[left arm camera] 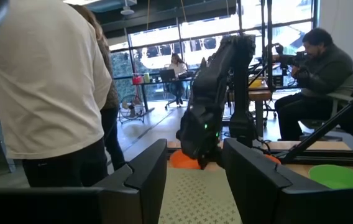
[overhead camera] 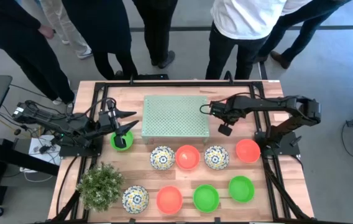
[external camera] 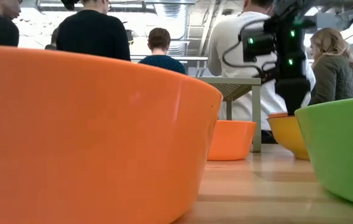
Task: Pick & Place Mini bowls
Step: Put the orange bowl on the shelf
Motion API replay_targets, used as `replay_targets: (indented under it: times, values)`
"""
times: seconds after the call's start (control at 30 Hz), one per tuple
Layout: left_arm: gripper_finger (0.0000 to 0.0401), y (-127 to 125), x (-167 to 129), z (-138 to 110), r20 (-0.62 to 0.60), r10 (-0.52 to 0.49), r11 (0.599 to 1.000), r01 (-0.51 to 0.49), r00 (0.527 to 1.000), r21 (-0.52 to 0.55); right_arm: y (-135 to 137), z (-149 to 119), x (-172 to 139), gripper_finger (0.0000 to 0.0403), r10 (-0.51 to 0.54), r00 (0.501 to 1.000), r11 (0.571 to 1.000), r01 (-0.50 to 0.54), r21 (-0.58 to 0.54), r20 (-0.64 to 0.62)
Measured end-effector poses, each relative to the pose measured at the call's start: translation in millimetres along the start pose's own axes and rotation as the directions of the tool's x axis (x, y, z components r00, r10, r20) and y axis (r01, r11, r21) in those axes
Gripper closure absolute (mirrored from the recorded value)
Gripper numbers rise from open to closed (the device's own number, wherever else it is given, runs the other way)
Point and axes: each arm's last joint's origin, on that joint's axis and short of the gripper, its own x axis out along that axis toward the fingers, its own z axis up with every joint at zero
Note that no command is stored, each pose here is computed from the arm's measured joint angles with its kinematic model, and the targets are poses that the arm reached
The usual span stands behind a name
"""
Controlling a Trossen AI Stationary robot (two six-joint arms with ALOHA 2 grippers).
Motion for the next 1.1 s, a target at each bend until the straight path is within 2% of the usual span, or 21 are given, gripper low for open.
replay_targets:
  times: [0.23,0.4,0.53,0.63,0.8,0.93,1.1]
  values:
    - [0.0242,0.1,0.0,0.1,0.001,0.0,1.0,0.0,1.0,0.0,2.6,13.0,-65.1,0.0396,-0.078,0.993,0.995,0.083,-0.051,0.093]
    - [0.0242,0.0,0.0,0.0,0.0,0.0,1.0,0.0,1.0,0.0,5.6,22.6,-111.8,0.04,-0.036,0.969,0.997,0.051,-0.054,0.244]
    - [0.0242,0.1,-0.1,0.1,0.001,0.001,1.0,-0.001,1.0,0.0,10.9,26.3,-134.4,0.0396,0.012,0.941,0.998,0.011,-0.066,0.339]
    - [0.0242,0.1,-0.1,0.1,0.001,0.0,1.0,0.0,1.0,0.0,18.1,27.6,-140.9,0.0396,0.069,0.923,0.988,-0.01,-0.157,0.378]
    - [0.0242,0.1,-0.1,0.1,0.001,0.001,1.0,-0.001,1.0,0.0,39.7,37.1,-140.0,0.04,0.214,0.892,0.938,-0.074,-0.337,0.398]
    - [0.0242,0.1,0.0,0.1,0.0,0.001,1.0,-0.001,1.0,0.0,56.2,46.4,-132.3,0.0398,0.232,0.891,0.905,-0.051,-0.422,0.391]
    - [0.0242,0.1,0.0,0.0,0.0,0.001,1.0,-0.001,1.0,0.0,71.7,55.0,-117.1,0.0401,0.258,0.912,0.83,-0.041,-0.556,0.319]
